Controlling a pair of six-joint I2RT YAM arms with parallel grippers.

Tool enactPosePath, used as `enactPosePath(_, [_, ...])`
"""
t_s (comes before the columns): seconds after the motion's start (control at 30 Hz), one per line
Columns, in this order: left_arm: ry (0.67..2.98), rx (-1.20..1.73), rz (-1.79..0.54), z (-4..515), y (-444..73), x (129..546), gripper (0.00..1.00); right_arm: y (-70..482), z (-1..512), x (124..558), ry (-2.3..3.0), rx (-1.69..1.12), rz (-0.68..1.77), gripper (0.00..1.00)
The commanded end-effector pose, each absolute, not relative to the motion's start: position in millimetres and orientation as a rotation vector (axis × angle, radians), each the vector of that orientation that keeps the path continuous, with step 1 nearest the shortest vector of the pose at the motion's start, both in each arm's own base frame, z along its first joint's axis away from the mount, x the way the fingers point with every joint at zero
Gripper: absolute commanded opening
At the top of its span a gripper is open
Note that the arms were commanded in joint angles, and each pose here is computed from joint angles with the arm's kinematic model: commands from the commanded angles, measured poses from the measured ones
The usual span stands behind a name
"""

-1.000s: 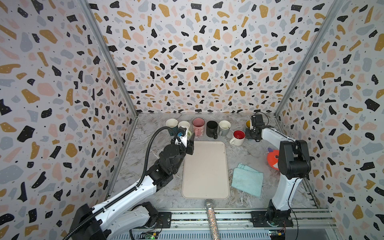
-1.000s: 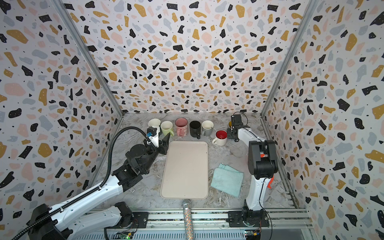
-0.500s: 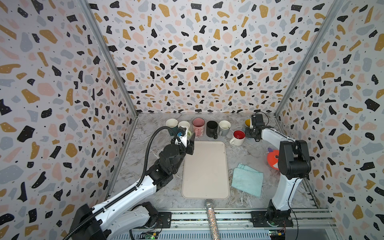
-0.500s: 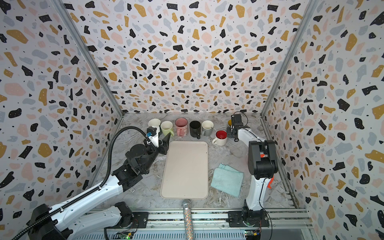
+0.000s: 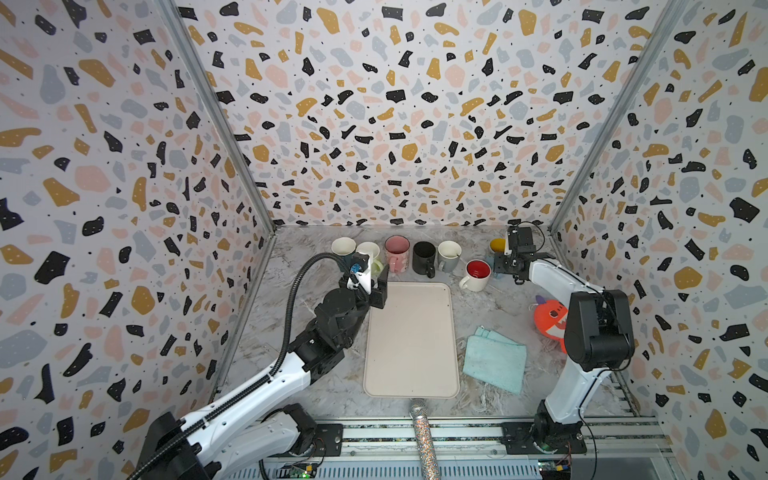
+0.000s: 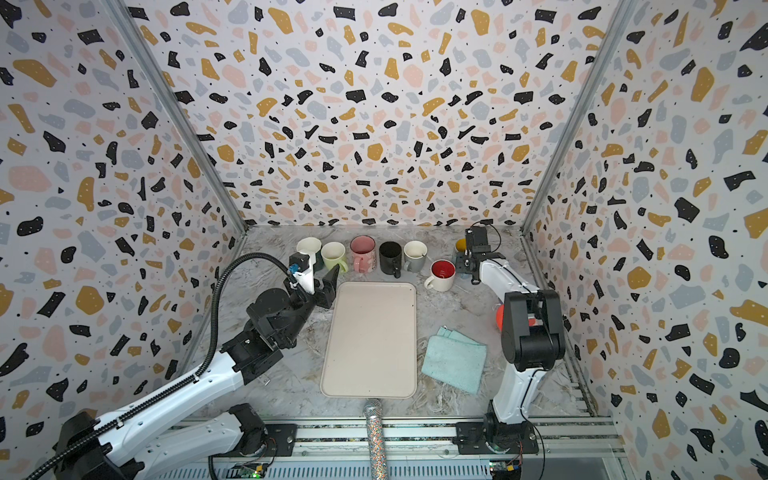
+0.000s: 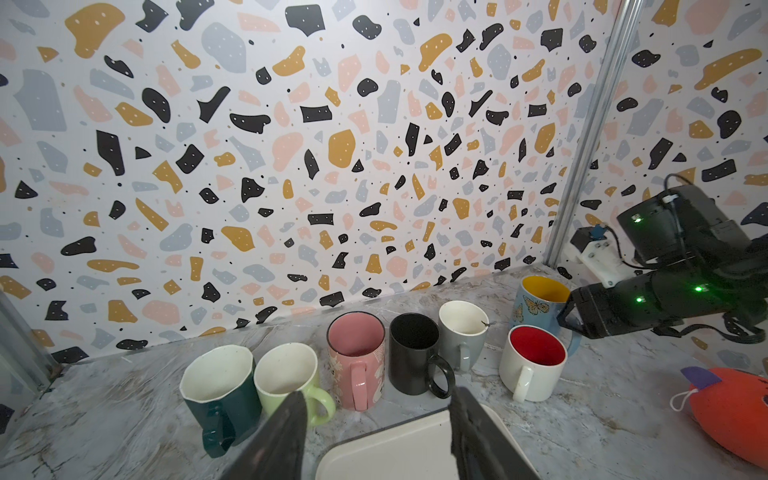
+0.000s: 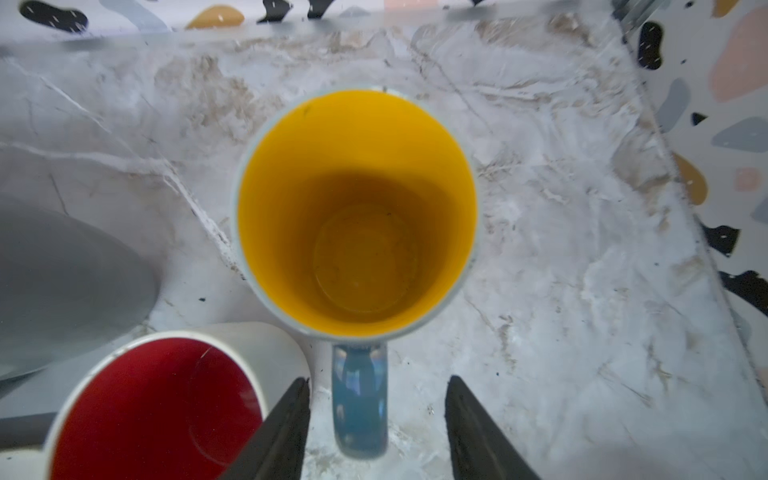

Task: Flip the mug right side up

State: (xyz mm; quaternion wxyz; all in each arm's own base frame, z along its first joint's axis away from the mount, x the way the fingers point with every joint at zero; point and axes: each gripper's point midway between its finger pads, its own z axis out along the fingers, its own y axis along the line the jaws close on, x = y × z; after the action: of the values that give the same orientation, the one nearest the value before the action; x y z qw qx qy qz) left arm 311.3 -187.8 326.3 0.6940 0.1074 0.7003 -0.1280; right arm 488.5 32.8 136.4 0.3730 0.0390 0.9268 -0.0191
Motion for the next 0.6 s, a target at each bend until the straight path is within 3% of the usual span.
enactPosePath(0.0, [1.513, 0.178, -0.256, 350, -172, 311, 0.59, 28, 187, 477, 2.27, 0.133, -0.064, 0.57])
enactPosePath(0.3, [1.603, -0.02, -0.085, 333, -113, 339, 0.73, 29, 269, 432, 2.086, 0.12, -0.024, 0.67])
enactPosePath(0.4, [1.638, -0.093, -0.041, 320, -91, 349, 0.79, 34, 288, 413, 2.033, 0.084, 0.023, 0.82])
enactPosePath(0.5, [1.66, -0.159, -0.006, 304, -69, 353, 0.9, 38, 301, 392, 1.992, 0.059, 0.061, 0.88])
enactPosePath(0.53, [1.64, -0.19, -0.01, 304, -62, 355, 0.92, 41, 303, 386, 1.981, 0.047, 0.077, 0.99])
enactPosePath(0.57, [1.645, -0.216, -0.001, 298, -55, 357, 0.96, 44, 306, 379, 1.966, 0.03, 0.101, 0.99])
